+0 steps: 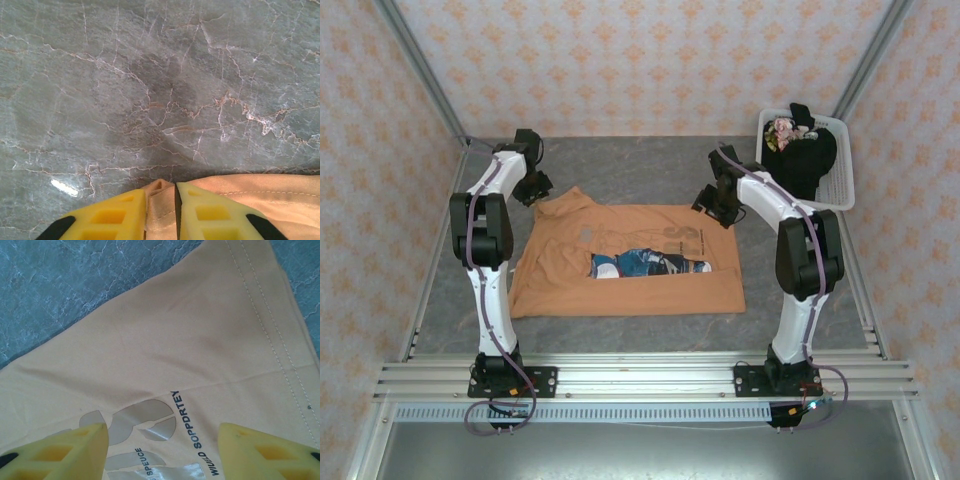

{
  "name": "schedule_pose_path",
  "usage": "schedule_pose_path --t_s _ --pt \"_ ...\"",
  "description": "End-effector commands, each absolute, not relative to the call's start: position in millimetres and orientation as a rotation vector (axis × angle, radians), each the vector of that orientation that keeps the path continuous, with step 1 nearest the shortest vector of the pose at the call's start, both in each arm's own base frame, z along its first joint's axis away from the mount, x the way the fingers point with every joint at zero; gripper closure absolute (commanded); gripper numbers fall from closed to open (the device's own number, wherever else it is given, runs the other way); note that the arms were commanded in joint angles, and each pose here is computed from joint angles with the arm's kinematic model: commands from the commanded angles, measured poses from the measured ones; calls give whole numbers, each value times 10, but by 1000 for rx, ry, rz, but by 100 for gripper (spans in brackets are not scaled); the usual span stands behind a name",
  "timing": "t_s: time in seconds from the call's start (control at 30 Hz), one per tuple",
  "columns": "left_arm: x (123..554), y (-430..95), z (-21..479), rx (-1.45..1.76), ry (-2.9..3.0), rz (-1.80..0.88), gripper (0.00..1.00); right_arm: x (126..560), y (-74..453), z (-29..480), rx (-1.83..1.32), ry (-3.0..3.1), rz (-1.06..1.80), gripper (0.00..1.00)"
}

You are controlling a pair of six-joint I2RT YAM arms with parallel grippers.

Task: Fold and stack the t-shirts

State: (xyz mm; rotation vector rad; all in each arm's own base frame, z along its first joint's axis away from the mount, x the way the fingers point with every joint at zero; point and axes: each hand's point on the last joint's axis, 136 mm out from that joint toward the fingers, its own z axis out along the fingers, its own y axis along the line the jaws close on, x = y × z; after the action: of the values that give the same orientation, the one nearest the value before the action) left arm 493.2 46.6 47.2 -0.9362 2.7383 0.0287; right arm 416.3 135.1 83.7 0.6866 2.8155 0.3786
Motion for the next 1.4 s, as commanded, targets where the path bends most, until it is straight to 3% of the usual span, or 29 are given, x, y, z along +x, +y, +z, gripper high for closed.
schedule_pose_path --t_s 0.0,0.27,0.53,1.37 --pt "4932 495 440 -915 2756 60 82 4117 1302 977 690 2789 371 40" --pt "4981 514 573 -905 2717 69 100 4173 1291 1002 685 2775 360 40" --pt "5028 457 989 -877 2626 56 100 4320 1219 990 695 2759 310 40" --pt "4996 4 1456 -836 2540 -187 100 4915 597 479 711 2788 -128 42"
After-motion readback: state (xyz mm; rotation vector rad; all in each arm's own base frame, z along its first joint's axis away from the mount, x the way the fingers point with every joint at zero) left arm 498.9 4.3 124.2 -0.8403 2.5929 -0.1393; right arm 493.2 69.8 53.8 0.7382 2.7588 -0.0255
